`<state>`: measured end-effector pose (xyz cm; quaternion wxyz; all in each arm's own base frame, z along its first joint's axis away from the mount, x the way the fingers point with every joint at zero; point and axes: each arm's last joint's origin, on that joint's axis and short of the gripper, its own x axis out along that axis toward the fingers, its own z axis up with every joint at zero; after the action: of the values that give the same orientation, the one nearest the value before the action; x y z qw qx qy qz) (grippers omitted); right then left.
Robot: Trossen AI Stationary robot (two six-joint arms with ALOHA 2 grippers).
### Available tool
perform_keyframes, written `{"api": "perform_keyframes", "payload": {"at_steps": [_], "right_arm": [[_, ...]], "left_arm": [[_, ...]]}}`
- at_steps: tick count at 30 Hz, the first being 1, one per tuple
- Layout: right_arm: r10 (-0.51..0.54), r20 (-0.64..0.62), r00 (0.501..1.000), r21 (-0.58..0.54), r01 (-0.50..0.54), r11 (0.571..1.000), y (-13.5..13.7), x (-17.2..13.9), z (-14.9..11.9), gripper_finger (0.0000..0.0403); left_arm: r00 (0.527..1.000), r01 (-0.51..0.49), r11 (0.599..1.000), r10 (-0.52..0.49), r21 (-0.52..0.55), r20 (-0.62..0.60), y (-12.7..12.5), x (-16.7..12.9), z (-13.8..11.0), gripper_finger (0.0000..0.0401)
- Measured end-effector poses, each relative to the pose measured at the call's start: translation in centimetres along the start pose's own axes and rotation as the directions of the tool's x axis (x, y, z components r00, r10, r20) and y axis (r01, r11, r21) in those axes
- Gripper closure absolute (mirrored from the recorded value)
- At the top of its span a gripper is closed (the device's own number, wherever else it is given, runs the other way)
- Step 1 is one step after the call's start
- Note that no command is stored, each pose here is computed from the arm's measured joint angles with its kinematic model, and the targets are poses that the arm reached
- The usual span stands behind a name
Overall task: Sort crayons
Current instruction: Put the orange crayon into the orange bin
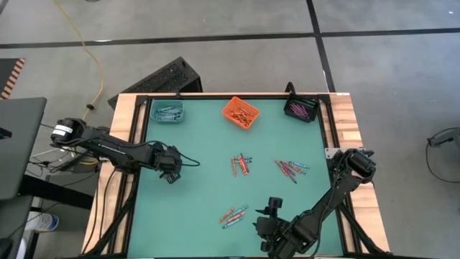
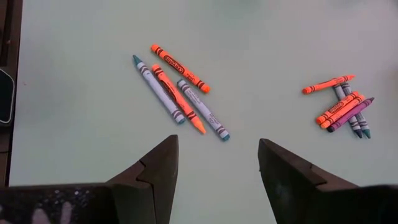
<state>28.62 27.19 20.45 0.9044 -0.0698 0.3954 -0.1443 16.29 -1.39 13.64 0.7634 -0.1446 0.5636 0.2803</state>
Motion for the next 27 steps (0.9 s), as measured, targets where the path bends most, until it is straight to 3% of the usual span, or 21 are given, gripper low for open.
{"api": "perform_keyframes", "payload": {"at_steps": [13, 22, 27], "right_arm": [[0.000, 0.000, 1.000, 0.002, 0.000, 1.000, 0.0, 0.0, 0.0, 0.0191], [-0.001, 0.001, 1.000, 0.001, 0.001, 1.000, 0.0, 0.0, 0.0, 0.0191], [-0.036, 0.021, 0.999, 0.008, 0.036, 0.999, -0.3, 0.2, 0.1, 0.0191]], "left_arm": [[0.997, -0.065, 0.998, 0.063, 0.028, 0.053, 0.2, -0.2, 0.6, 0.0394], [0.984, -0.069, 0.995, 0.055, 0.077, 0.169, -0.4, -2.3, 3.5, 0.0395], [0.958, -0.018, 0.992, -0.019, 0.126, 0.286, -1.4, -4.0, 5.6, 0.0395]]}}
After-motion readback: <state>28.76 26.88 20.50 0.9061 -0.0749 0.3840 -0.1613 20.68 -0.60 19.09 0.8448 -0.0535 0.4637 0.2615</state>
